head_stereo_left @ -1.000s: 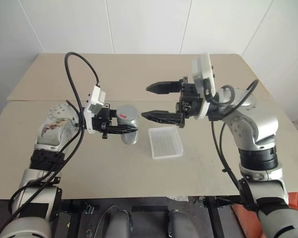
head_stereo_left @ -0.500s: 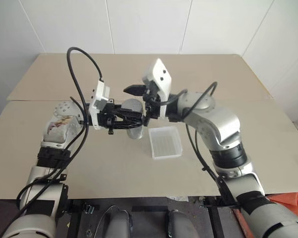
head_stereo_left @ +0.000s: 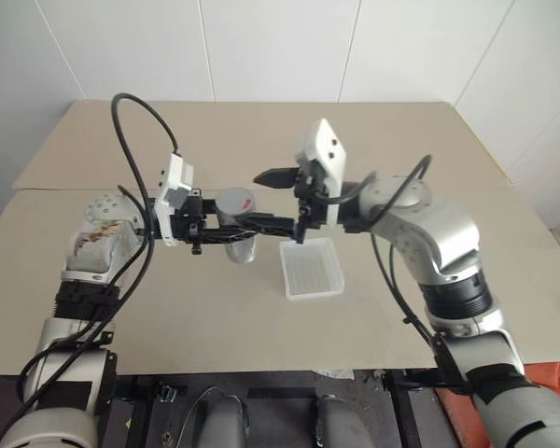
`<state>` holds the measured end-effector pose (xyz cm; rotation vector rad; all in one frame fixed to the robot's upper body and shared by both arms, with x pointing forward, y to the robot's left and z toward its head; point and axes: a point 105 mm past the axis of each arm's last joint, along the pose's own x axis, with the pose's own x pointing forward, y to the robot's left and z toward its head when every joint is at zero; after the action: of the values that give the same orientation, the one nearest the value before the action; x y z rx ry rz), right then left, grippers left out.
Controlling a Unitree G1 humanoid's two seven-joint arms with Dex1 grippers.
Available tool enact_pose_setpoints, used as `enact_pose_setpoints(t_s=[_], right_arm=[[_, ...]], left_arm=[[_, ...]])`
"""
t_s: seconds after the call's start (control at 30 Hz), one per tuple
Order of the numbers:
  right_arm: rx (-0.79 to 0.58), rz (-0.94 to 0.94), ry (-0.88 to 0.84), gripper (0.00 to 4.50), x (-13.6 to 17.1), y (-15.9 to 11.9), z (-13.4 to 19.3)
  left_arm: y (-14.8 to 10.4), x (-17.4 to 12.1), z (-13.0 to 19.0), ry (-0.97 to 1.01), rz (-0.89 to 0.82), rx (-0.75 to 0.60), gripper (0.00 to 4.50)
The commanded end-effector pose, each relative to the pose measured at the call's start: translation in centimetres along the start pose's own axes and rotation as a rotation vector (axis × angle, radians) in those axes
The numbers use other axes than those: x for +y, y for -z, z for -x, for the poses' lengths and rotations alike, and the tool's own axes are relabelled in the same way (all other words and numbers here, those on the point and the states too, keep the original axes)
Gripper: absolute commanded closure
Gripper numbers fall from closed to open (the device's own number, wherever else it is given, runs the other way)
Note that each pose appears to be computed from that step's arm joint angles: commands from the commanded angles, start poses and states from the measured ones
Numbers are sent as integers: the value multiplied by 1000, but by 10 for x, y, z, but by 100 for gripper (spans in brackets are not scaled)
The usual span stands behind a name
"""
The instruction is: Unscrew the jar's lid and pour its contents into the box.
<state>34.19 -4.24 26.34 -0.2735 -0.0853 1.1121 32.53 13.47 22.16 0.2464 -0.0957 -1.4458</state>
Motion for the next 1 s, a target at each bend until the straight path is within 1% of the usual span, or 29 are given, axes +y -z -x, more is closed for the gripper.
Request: enact_pose_setpoints(t_s=[0.03, 0.13, 0.2, 0.37, 0.47, 0.57, 0.7, 0.83, 1.0], right_arm=[[-39, 25, 99, 2, -19, -11, 17], [-43, 37, 107, 2, -20, -12, 22], [-56, 52, 90, 2, -15, -16, 24], [-156, 67, -74, 2, 21, -43, 21], [-181, 81, -150, 2, 42, -51, 8], [-183, 91, -183, 2, 53, -53, -7], [-168, 101, -183, 2, 57, -52, -23], [-134, 108, -156, 2, 52, -47, -38], [-104, 87, -139, 2, 43, -39, -42]], left_arm=[[-16, -6, 2, 37, -69, -20, 248], [-16, -6, 4, 38, -69, -16, 248], [-15, -6, 4, 36, -69, -14, 248], [-13, -2, -3, 31, -67, -14, 248], [-13, 1, -10, 33, -73, -22, 248], [-15, 3, -15, 38, -78, -34, 248], [-15, 5, -18, 42, -82, -39, 248], [-16, 3, -16, 43, -84, -41, 248], [-15, 1, -13, 37, -83, -38, 248]])
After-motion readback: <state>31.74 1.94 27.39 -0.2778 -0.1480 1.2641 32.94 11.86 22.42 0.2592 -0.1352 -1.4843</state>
